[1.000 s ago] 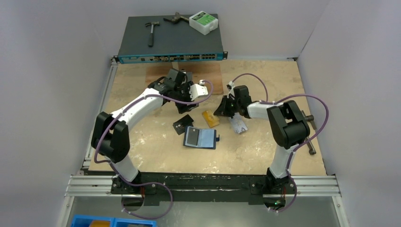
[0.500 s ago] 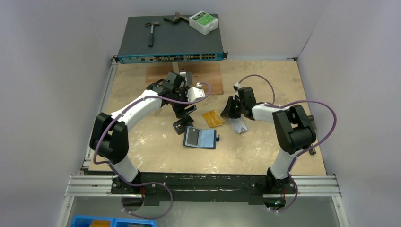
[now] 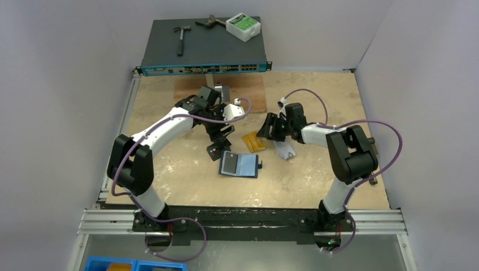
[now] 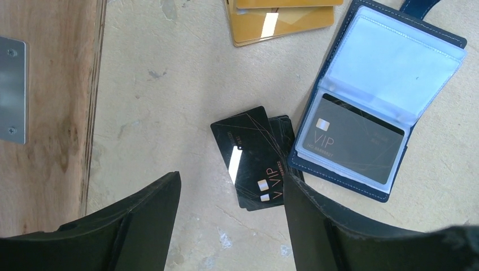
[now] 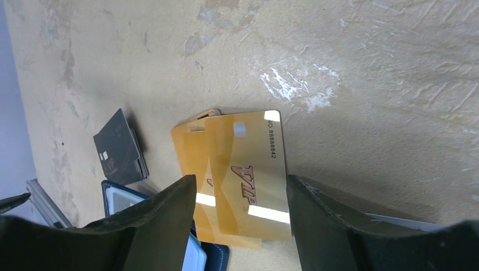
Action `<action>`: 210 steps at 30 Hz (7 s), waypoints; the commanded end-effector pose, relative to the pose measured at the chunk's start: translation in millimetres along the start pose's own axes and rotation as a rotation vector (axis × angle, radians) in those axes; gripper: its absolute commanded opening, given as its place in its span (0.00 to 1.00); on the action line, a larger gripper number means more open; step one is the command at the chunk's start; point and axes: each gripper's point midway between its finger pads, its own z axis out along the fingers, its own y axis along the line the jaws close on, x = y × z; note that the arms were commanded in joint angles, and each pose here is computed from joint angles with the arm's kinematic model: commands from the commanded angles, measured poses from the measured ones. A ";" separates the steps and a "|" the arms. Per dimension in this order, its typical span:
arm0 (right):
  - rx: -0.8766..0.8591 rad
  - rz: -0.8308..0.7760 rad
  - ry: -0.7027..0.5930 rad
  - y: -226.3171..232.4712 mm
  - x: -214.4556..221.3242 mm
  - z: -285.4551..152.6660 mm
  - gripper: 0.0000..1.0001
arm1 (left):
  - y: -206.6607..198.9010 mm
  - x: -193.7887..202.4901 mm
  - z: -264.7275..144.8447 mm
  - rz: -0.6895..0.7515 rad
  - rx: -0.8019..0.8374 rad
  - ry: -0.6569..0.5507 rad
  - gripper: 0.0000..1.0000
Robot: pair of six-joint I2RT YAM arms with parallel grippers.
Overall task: Put the credit cards into the card holder
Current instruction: Pick up the credit card from the center of the board.
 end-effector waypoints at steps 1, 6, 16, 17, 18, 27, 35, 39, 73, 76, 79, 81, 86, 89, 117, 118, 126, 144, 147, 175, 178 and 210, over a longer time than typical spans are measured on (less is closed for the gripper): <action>0.071 0.036 0.080 -25.0 30.3 0.4 0.62 | 1.5 -14.7 -11.0 -0.009 -0.007 -0.057 0.66; 0.039 0.060 0.087 -20.6 37.4 1.4 0.62 | 2.0 -26.3 -6.7 -0.022 -0.003 -0.094 0.65; -0.007 0.066 0.117 -4.8 49.1 -1.2 0.61 | -6.0 -79.1 38.3 0.089 0.024 -0.187 0.65; -0.017 0.063 0.118 -2.3 49.0 -2.7 0.61 | -4.2 -81.2 46.0 0.095 0.025 -0.190 0.64; -0.024 0.061 0.124 -0.8 49.6 -4.3 0.61 | -2.3 -84.6 50.4 0.098 0.028 -0.197 0.64; 0.056 0.027 0.093 -10.5 36.7 -13.4 0.61 | 15.6 -104.2 82.1 0.140 0.005 -0.275 0.64; 0.025 0.060 0.119 -13.2 47.0 -1.9 0.55 | 18.5 -99.5 94.2 0.234 -0.003 -0.265 0.63; -0.018 0.084 0.128 -7.3 52.6 2.0 0.53 | 18.0 -97.6 94.5 0.295 -0.010 -0.258 0.64; -0.043 0.075 0.079 -13.9 45.2 -1.0 0.09 | 1.6 -102.0 105.6 0.613 0.048 -0.316 0.63; -0.055 0.060 0.045 -5.7 34.6 -10.7 0.04 | 3.0 -102.4 101.8 0.581 0.054 -0.300 0.63; -0.059 0.032 0.010 3.4 22.9 -21.9 0.04 | 5.2 -101.5 95.4 0.522 0.047 -0.285 0.63; -0.065 0.016 -0.009 8.9 17.6 -28.2 0.04 | 5.6 -99.9 88.3 0.472 0.051 -0.271 0.63; -0.085 -0.023 -0.049 20.0 8.2 -42.1 0.04 | 5.9 -93.0 64.2 0.268 0.074 -0.230 0.63; -0.112 -0.046 -0.073 27.2 4.9 -48.9 0.00 | 1.7 -88.7 45.7 0.078 0.142 -0.219 0.63; -0.825 -0.141 -0.132 157.5 11.5 -153.5 0.00 | -42.9 -113.1 -69.1 -0.723 0.521 -0.460 0.84; -0.840 -0.140 -0.133 160.0 10.7 -155.8 0.00 | -43.9 -113.5 -70.6 -0.710 0.522 -0.466 0.83; -0.858 -0.118 -0.156 168.8 -3.2 -158.1 0.00 | -54.5 -122.4 -82.4 -0.698 0.594 -0.498 0.54; -0.836 -0.136 -0.143 182.2 -1.2 -147.7 0.05 | -65.4 -140.8 -98.0 -0.648 0.620 -0.541 0.06; -0.855 -0.147 -0.132 190.6 0.0 -149.5 0.23 | -67.7 -143.7 -100.4 -0.633 0.616 -0.544 0.00; -0.972 -0.157 -0.245 219.4 -23.0 -182.1 0.00 | -95.6 -135.5 -111.7 -0.690 0.746 -0.540 0.66; -1.035 -0.102 -0.289 225.8 -31.4 -191.3 0.00 | -104.1 -129.4 -104.6 -0.709 0.784 -0.520 0.66; -0.806 -0.157 -0.293 191.9 -13.6 -161.7 0.00 | -84.8 -142.0 -131.1 -0.658 0.795 -0.594 0.15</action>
